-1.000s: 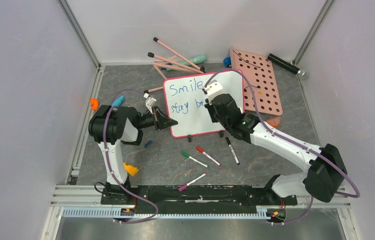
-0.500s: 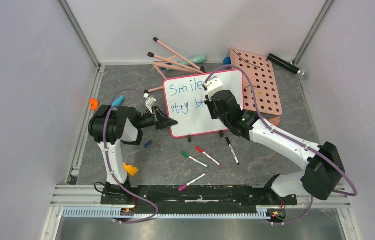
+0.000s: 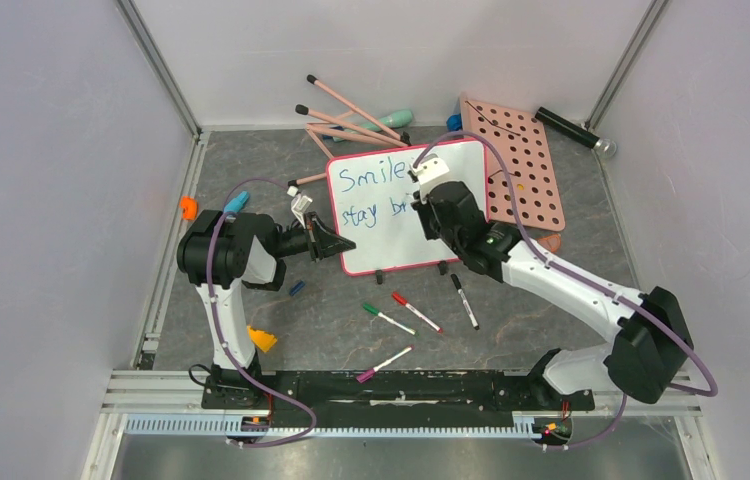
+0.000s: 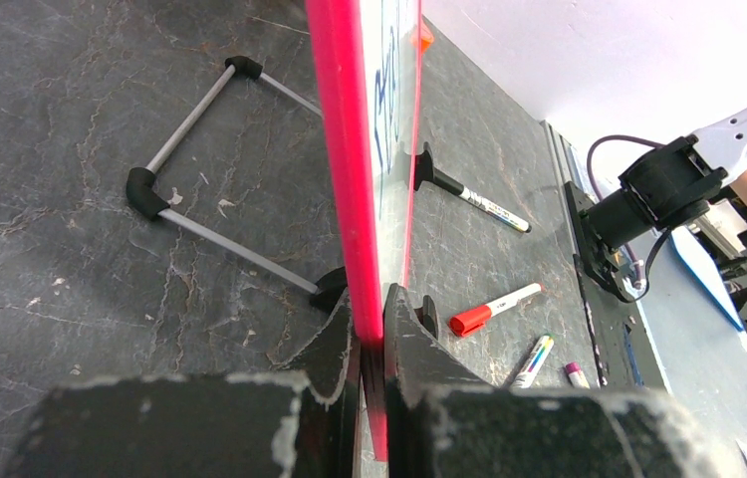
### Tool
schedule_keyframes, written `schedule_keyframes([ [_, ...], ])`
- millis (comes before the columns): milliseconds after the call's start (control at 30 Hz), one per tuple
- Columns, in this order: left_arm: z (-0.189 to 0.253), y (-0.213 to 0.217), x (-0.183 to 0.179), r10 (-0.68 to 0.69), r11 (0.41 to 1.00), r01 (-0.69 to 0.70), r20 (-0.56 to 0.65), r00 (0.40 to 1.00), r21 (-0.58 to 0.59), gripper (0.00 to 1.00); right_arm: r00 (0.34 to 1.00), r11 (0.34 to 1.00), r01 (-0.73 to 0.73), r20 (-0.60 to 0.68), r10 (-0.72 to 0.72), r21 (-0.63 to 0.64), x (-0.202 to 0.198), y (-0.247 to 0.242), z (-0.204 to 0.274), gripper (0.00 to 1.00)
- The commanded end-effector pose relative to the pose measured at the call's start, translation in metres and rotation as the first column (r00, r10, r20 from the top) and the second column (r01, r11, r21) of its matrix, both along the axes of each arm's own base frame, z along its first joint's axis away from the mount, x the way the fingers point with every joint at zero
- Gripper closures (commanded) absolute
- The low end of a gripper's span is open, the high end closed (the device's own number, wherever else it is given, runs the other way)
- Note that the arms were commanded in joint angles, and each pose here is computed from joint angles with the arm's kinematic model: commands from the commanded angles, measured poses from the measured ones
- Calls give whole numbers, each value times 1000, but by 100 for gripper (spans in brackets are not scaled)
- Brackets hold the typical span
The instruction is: Write a sentence on the whiteboard
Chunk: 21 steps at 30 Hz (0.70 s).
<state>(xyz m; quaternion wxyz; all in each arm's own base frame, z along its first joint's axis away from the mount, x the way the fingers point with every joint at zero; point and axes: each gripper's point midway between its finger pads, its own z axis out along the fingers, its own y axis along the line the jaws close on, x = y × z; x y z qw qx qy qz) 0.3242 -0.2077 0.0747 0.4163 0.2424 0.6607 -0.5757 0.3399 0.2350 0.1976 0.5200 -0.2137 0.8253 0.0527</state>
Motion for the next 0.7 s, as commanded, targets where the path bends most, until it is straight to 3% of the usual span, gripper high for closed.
schedule_keyframes([
  [0, -18, 8, 19, 58, 995, -75, 222, 973, 68, 97, 998, 997, -29, 52, 26, 74, -6, 0, 24, 100],
  [667, -18, 8, 18, 57, 995, -74, 223, 973, 68, 97, 1000, 999, -23, 18, 22, 28, 1, 3, 5, 100],
])
